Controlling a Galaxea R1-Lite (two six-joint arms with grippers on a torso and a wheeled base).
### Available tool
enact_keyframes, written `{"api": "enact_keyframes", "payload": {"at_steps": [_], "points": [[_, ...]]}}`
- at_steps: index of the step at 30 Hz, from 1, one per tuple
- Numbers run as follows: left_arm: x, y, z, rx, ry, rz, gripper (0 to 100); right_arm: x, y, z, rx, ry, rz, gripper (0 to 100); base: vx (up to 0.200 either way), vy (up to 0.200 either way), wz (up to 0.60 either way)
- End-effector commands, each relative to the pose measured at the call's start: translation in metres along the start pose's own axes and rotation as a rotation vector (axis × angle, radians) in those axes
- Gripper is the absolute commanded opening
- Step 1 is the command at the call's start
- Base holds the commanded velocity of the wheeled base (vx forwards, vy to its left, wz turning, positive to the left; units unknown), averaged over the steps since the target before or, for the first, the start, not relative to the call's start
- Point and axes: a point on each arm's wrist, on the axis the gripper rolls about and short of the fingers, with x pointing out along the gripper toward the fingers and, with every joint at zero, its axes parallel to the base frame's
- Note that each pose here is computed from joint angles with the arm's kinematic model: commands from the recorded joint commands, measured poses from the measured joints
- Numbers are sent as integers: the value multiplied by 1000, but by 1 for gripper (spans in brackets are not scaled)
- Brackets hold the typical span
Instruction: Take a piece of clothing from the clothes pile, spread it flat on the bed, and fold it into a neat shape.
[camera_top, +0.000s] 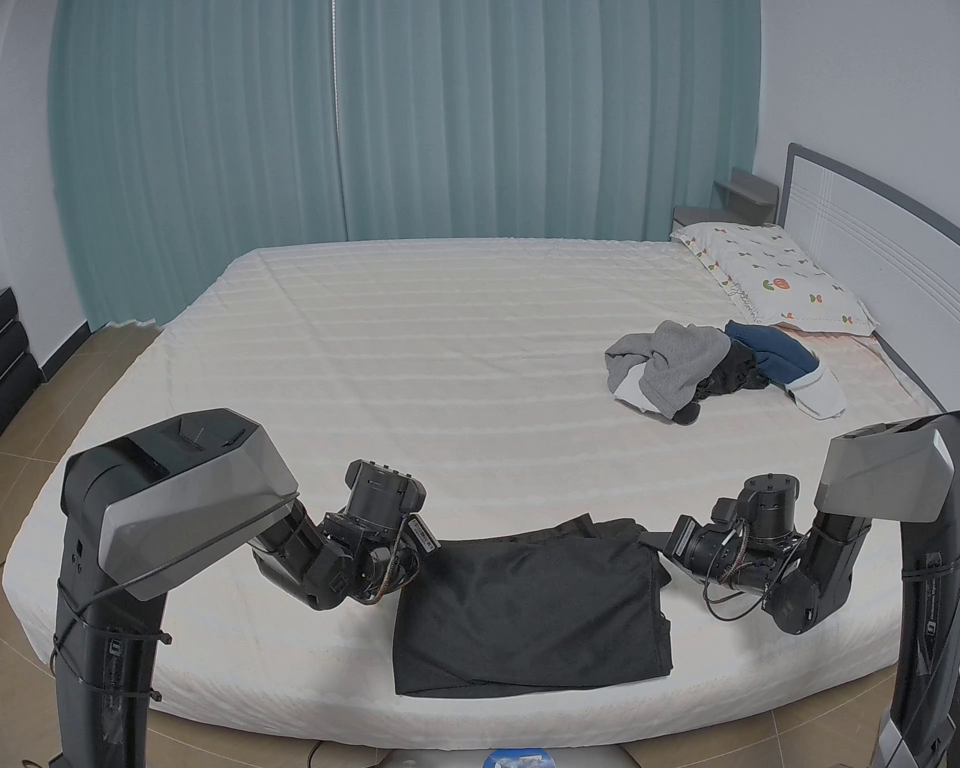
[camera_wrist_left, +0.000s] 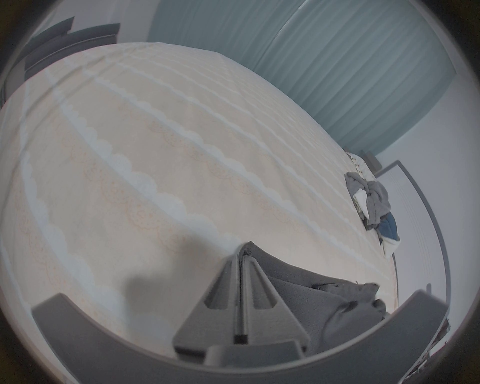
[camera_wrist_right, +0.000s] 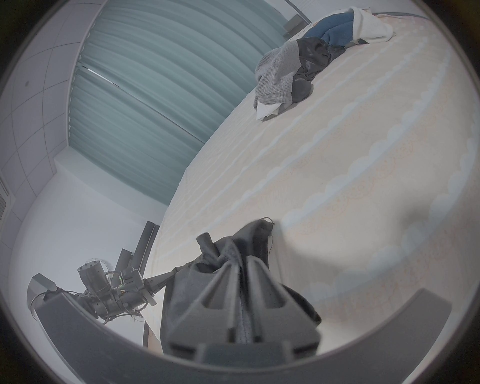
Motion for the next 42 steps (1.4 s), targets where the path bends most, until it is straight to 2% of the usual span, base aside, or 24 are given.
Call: {"api": "enact_keyframes", "payload": {"at_steps": [1, 9, 20, 21, 29, 42], "points": [[-2, 0, 0, -4, -1, 0, 0, 3, -3, -3, 3, 11, -4, 100, 0, 0, 0], [-2, 4, 1, -11, 1, 11, 0, -2, 9, 8, -14, -40, 49, 100, 0, 0, 0], [-2, 5, 2, -25, 0, 14, 0, 10, 11, -6, -23, 12, 57, 100, 0, 0, 0], [-2, 5, 2, -25, 0, 14, 0, 10, 11, -6, -23, 12, 57, 0, 0, 0, 0], [-3, 6, 2, -27, 0, 16, 0, 10, 8, -6, -8, 37, 23, 0, 0, 0, 0], [-7, 13, 12, -46, -14, 31, 0, 9, 10, 19, 6, -52, 44, 0, 0, 0, 0]]}}
